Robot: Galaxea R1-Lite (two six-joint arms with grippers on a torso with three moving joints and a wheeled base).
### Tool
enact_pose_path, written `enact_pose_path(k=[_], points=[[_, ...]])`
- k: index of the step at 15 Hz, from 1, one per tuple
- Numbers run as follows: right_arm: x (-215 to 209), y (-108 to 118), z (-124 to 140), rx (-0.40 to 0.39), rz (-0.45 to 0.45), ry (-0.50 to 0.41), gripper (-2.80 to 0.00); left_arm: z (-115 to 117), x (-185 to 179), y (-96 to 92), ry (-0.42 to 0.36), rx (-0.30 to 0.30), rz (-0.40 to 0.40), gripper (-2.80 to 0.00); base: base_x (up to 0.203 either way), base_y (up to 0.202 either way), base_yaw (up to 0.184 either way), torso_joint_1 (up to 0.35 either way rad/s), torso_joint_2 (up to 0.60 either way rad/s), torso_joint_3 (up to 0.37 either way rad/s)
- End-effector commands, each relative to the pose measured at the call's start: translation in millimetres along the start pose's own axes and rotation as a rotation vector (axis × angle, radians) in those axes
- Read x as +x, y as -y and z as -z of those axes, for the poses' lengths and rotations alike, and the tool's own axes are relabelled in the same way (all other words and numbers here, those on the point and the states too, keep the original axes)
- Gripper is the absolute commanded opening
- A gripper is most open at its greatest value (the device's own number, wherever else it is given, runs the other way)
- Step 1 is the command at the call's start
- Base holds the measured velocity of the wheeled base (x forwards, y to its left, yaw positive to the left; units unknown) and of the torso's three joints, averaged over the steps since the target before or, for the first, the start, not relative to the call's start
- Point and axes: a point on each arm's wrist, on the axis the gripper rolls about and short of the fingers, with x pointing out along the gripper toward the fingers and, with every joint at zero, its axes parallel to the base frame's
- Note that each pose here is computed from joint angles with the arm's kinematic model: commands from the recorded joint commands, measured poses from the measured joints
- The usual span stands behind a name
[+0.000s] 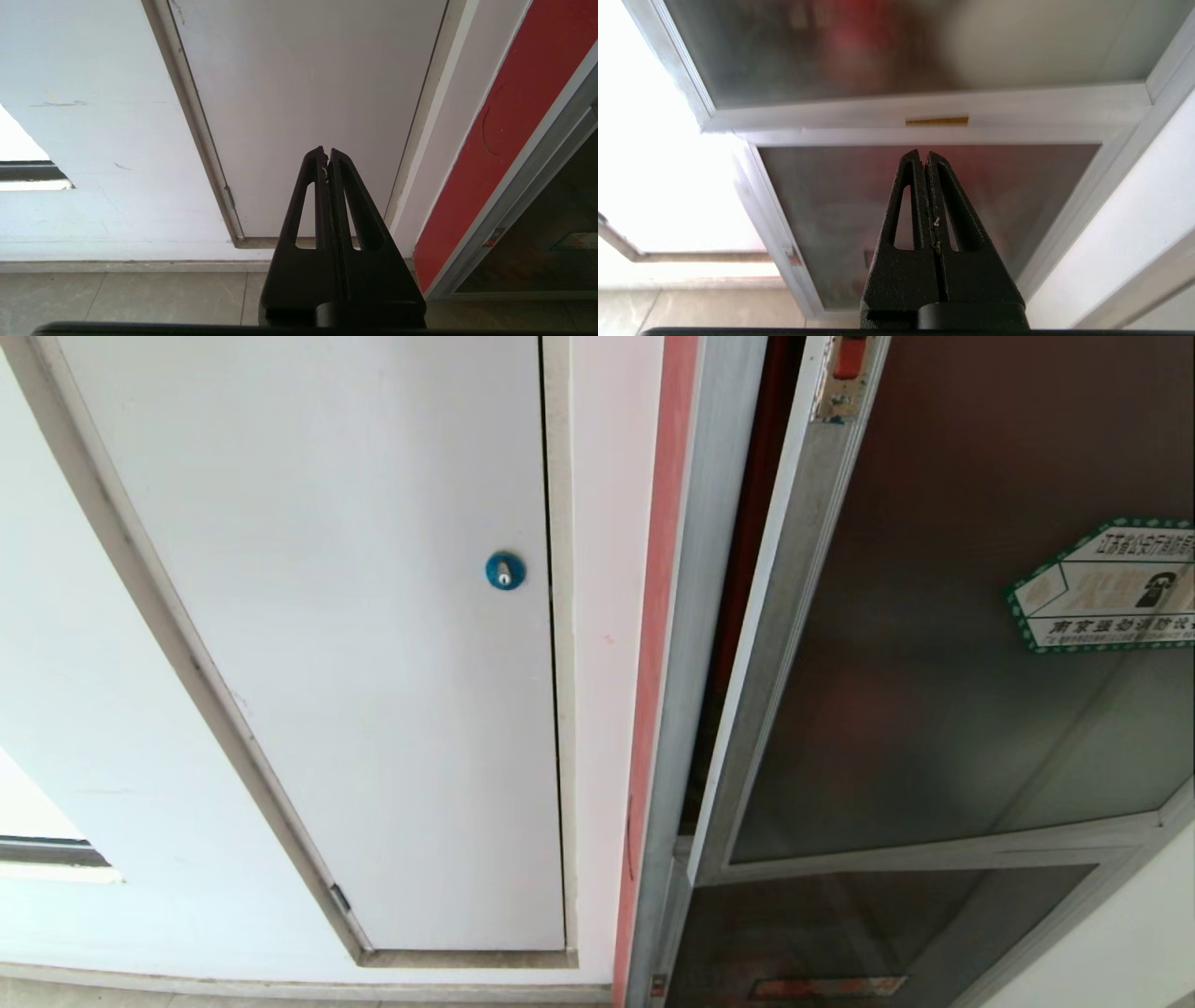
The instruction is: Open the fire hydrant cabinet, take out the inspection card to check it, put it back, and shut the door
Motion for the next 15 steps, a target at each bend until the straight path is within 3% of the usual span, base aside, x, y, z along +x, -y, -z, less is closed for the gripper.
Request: enact_pose_path(k=[1, 12, 15], points=[[0.3, 0.0, 2.5, 0.0, 0.0, -0.024, -2.8, 0.0, 0.1, 0.0, -0.001, 0.0, 0.0, -2.8, 0.0, 0.0, 0.0, 0.0, 0.0, 0.0], [0.4, -0.4, 2.8, 0.01, -0.019, -0.029, -2.8, -0.2, 0.0, 0.0, 0.0, 0.011, 0.0, -2.8, 0.0, 0.0, 0.0, 0.0, 0.0, 0.0], [0.4, -0.4, 2.8, 0.01, -0.019, -0.029, -2.8, -21.1, -6.2, 0.5, 0.062, 0.022, 0.024, -2.8, 0.0, 0.0, 0.0, 0.0, 0.0, 0.0]])
